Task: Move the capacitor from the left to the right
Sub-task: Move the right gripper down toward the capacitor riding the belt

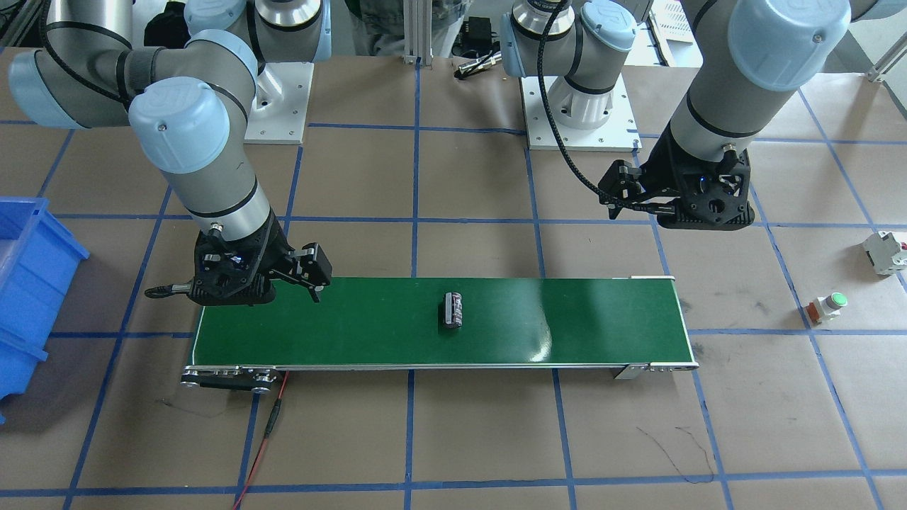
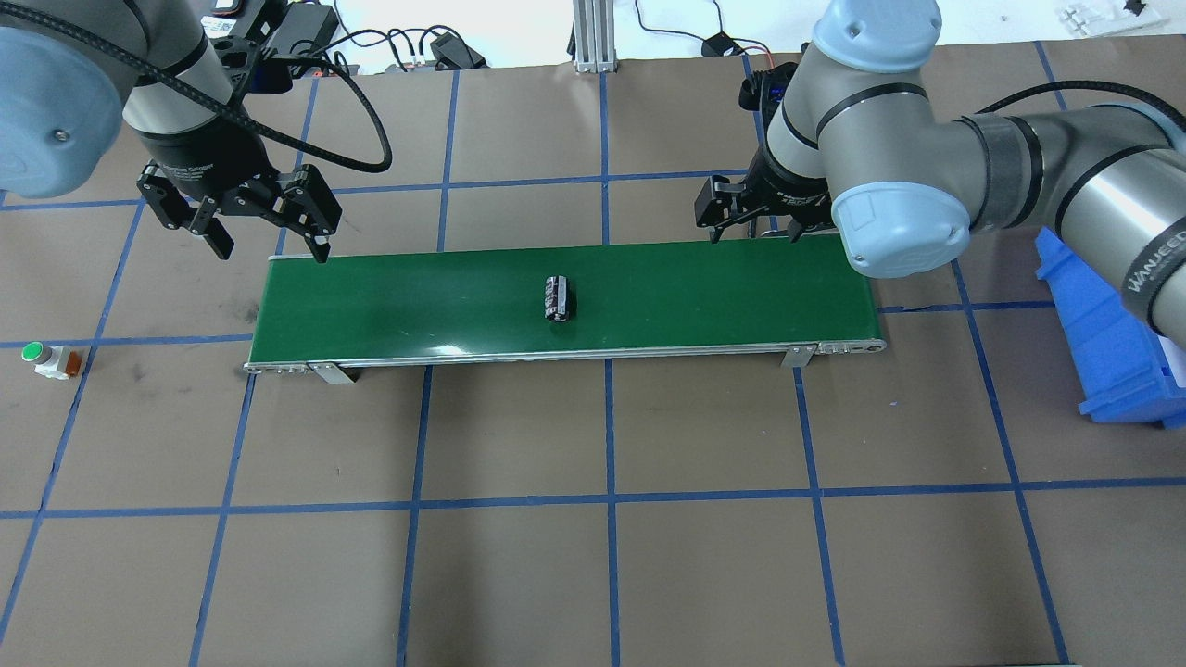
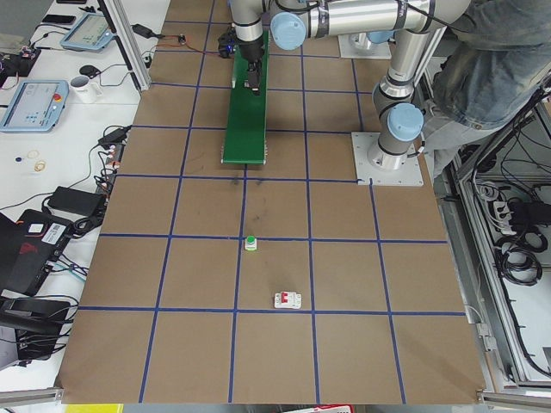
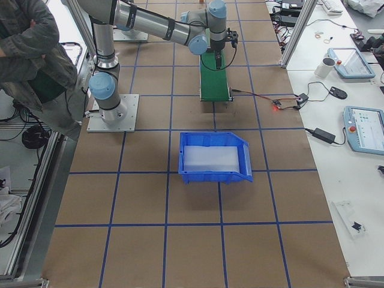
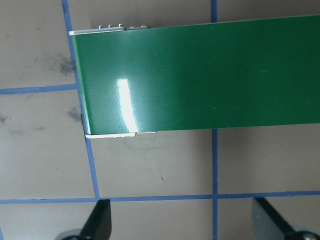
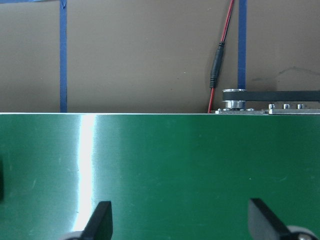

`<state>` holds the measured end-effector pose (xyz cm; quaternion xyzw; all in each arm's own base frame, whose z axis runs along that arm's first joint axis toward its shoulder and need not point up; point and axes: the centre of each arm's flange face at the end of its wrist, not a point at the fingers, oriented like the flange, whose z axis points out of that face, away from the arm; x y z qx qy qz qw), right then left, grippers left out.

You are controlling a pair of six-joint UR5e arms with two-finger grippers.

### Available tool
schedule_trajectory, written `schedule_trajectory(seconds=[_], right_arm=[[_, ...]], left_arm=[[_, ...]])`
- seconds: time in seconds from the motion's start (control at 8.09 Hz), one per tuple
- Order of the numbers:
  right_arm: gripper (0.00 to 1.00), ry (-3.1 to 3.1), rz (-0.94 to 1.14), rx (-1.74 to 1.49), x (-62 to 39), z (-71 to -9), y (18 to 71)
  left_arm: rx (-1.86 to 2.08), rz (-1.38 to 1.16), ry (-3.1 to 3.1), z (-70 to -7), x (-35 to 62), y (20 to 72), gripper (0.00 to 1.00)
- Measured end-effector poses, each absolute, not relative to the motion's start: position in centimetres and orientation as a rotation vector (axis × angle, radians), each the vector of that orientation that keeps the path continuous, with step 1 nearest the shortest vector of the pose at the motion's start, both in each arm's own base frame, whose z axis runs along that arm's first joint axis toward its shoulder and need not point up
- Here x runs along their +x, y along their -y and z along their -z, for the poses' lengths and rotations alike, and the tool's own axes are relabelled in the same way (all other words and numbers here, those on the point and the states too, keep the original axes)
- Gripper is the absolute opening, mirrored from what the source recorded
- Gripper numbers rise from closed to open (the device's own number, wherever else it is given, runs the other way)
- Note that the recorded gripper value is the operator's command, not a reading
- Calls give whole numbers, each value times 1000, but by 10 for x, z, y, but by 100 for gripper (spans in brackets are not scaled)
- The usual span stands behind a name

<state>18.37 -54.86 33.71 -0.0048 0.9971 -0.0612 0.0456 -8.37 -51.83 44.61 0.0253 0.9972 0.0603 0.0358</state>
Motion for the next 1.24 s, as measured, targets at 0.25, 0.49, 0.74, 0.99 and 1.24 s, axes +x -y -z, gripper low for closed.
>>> schedule_trajectory(seconds=[0.25,0.49,0.74,0.99,1.24], right_arm=[[95,-3012,163,-13,188,-328,550],[95,-2994,163,-11,190,-313,547],[95,-2989,159,-13,191,-302,541],[95,-2992,145,-6,193,-296,536],[95,-2995,138,3,193,-293,535]], left_arm=[[29,-185,-3124,-445,-94,519,100],[3,-173,-3183,-447,-101,519,100],[-2,-166,-3195,-449,-102,518,100],[-3,-162,-3192,-449,-102,517,100],[3,-164,-3189,-448,-102,517,100]])
